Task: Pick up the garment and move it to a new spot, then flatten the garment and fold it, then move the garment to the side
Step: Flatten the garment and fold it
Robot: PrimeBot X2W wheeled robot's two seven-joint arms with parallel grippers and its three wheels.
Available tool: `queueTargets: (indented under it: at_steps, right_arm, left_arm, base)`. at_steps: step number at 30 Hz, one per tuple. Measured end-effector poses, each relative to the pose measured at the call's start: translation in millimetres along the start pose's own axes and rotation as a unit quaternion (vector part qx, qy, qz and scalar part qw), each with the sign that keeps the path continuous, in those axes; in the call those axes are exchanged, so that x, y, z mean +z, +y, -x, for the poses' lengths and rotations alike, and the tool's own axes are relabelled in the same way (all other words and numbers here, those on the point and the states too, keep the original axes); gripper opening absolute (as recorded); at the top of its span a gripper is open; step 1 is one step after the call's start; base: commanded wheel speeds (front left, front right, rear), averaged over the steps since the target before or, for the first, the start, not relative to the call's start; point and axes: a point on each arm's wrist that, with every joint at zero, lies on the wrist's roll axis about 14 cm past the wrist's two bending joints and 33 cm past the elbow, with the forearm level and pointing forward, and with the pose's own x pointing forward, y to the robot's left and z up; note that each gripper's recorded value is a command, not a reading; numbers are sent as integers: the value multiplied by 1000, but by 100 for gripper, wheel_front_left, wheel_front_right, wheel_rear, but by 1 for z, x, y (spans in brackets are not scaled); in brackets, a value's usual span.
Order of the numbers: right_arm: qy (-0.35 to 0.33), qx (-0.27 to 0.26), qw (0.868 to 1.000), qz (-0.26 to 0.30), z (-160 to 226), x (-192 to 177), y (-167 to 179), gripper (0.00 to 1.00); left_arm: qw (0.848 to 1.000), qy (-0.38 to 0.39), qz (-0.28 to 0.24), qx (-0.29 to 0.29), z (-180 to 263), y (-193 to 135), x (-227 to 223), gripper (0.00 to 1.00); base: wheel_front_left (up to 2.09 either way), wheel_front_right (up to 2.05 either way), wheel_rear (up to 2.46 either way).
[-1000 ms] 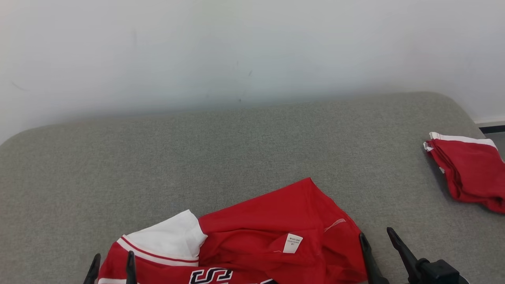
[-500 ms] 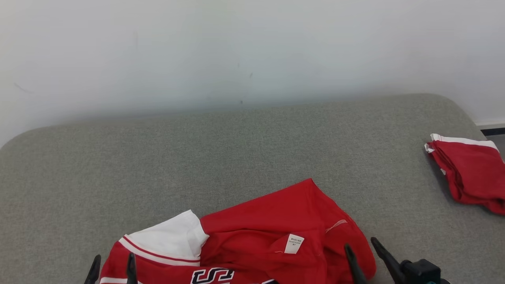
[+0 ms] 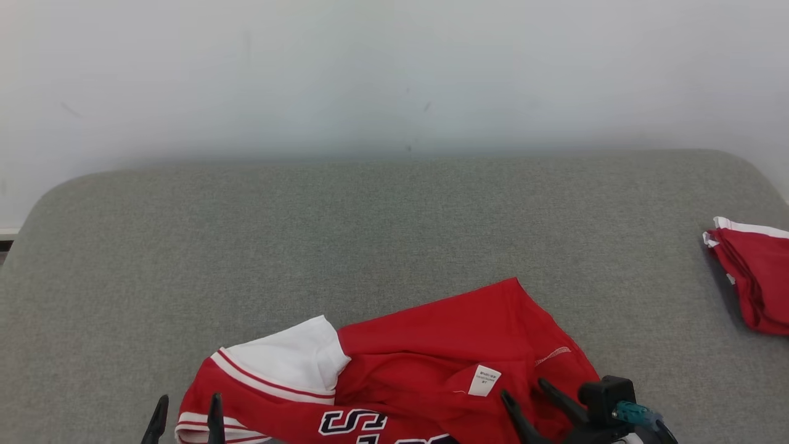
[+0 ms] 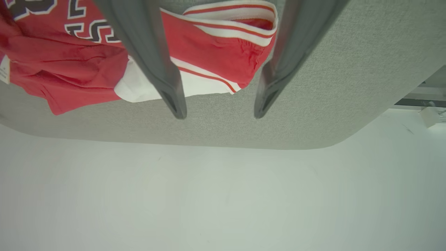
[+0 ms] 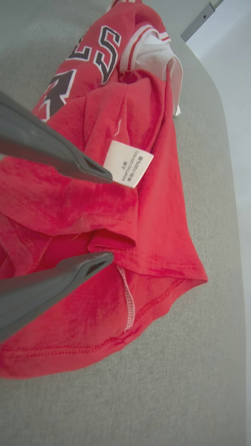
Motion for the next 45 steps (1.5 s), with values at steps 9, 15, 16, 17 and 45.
queueTargets:
  at_steps: [9,15,16,17,45]
  right_arm:
    - [17,12,1000,0,-16,-3,3,23]
    - [2,12,1000,-2,-24,9,-1,0]
    - [-6,10,1000,-5,-24,13,-3,0]
    - [-15,5,1000,-7,-24,17,-6,0]
    - [-94,-204,974,17,-33,109,-146,0]
  left_arm:
    - [1000,10,2,13,-1,7,-6,100]
    - [1000,15,6,10,-4,5,-9,100]
    - [1000,15,7,9,-5,4,-9,100]
    - [1000,14,7,9,-5,4,-9,100]
    - [1000,24,20,4,-19,-2,-17,100]
  base:
    - [0,0,0]
    - [0,0,0]
    - [0,0,0]
    - [0,0,0]
    - [0,0,0]
